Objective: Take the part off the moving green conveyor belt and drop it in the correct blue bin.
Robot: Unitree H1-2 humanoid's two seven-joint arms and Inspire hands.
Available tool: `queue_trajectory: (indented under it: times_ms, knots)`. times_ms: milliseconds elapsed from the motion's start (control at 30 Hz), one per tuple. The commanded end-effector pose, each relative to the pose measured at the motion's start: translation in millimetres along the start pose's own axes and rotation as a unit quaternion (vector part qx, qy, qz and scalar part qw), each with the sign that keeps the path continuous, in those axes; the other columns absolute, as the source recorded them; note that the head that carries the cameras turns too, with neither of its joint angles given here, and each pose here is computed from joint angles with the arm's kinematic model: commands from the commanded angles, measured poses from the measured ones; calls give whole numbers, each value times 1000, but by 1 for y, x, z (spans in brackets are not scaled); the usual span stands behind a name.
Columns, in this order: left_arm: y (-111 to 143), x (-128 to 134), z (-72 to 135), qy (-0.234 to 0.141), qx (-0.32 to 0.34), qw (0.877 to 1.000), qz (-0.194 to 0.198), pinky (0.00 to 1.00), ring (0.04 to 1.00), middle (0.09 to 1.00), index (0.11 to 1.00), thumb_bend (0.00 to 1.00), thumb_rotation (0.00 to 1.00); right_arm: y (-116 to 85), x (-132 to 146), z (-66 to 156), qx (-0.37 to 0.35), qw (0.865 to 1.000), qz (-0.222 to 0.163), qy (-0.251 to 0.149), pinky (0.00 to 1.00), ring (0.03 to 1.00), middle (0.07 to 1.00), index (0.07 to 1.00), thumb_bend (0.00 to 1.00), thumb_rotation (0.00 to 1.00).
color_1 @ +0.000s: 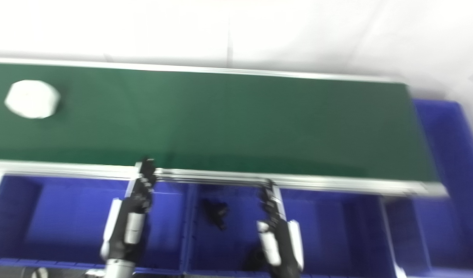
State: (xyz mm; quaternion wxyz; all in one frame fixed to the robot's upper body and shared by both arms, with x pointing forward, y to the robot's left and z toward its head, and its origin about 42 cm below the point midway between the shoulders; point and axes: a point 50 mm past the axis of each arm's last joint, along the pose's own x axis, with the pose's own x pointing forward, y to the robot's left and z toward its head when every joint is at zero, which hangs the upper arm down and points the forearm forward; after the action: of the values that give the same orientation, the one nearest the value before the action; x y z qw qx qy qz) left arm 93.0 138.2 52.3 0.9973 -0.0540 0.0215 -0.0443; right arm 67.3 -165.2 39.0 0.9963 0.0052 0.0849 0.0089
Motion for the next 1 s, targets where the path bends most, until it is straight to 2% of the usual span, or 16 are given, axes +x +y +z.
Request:
queue_trajectory:
  times_ms: [0,167,400,600,800,967]
  knots:
    - [-9,5,5,-33,1,999,2,1000,997,1000,1000,884,906,-1,3,6,13,999,7,-38,996,979,973,1000,826,1000]
    - [-14,8,-4,-28,-2,1000,-2,998,994,1000,1000,813,832,-9,6,0,9,999,18,-38,1000,992,991,1000,774,1000]
    - [-16,9,-9,-24,13,1000,-7,947,972,1000,1000,715,799,-12,7,-5,3,999,16,-38,1000,999,997,1000,752,1000]
    - [-19,10,-14,-19,18,1000,-4,919,956,1000,1000,711,807,-14,7,-9,4,999,16,-37,1000,1000,999,1000,744,1000]
    - [-24,13,-17,-16,15,1000,-5,935,960,1000,1000,726,814,-18,9,-12,8,999,16,-37,1000,1000,1000,1000,744,1000]
    - [-28,15,-19,-14,17,1000,-5,893,945,1000,1000,736,814,-22,11,-15,6,999,15,-35,1000,1000,1000,1000,748,1000]
